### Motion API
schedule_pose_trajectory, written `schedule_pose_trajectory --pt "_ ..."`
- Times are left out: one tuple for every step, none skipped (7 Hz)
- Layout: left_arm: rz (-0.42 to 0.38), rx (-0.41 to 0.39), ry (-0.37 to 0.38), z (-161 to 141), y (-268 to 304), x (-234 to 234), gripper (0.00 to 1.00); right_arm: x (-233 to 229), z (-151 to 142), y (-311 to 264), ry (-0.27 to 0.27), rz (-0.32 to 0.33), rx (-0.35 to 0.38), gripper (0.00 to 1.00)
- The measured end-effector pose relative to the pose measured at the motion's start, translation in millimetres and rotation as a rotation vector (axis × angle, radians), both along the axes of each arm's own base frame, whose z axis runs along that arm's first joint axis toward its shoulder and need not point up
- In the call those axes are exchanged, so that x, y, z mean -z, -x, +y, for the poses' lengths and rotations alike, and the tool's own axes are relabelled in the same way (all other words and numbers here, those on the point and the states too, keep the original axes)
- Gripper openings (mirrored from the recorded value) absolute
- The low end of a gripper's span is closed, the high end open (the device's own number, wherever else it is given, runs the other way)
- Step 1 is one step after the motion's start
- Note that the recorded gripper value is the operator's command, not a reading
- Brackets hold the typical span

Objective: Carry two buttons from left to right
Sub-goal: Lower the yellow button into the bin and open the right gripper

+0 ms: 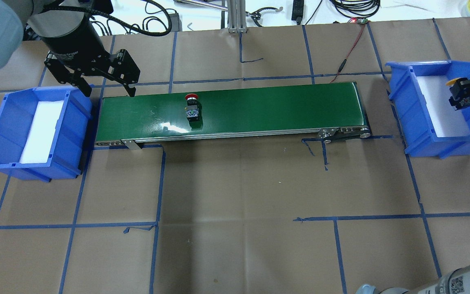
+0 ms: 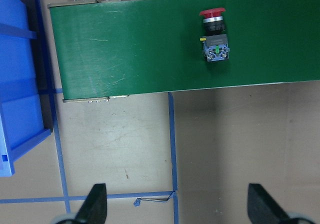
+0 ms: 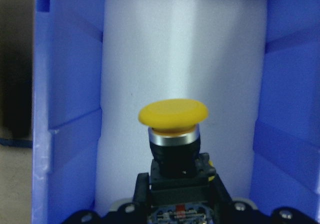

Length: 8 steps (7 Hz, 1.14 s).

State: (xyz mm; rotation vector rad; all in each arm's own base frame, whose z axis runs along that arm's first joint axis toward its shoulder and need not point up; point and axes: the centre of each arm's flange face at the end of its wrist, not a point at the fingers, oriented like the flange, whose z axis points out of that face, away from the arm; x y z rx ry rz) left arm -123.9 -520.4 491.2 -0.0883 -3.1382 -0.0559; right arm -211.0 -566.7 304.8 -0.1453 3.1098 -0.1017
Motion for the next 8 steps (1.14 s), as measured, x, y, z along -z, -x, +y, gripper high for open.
schedule_pose_trajectory --pt "0.000 0.000 0.000 0.1 0.0 -0.2 1.00 19.3 1.6 3.2 0.002 -0.004 -0.016 0.02" --pt "0.000 0.000 0.000 0.2 -0.2 -0.3 1.00 34.8 3.2 3.3 0.012 0.004 -0.033 0.02" --pt "0.000 -0.001 -0.001 0.3 -0.5 0.1 1.00 48.5 6.4 1.4 0.009 0.005 -0.040 0.03" --pt "-0.001 -0.001 -0.001 0.2 -0.6 0.1 1.00 60.4 9.6 -0.5 0.002 0.003 -0.042 0.03" --pt "-0.001 -0.001 0.000 0.3 -0.5 -0.3 1.00 69.3 12.8 -2.4 -0.007 0.000 -0.042 0.03" --pt "-0.001 -0.001 0.001 0.4 -0.7 -0.7 1.00 74.1 15.7 -2.9 -0.019 0.006 -0.040 0.04" --pt "-0.001 -0.001 0.001 0.2 -0.8 -0.5 1.00 76.3 18.2 -2.2 -0.034 0.019 -0.034 0.08" --pt "-0.001 -0.001 0.001 0.1 -0.8 -0.5 1.00 77.8 20.2 -1.2 -0.046 0.029 -0.023 0.10"
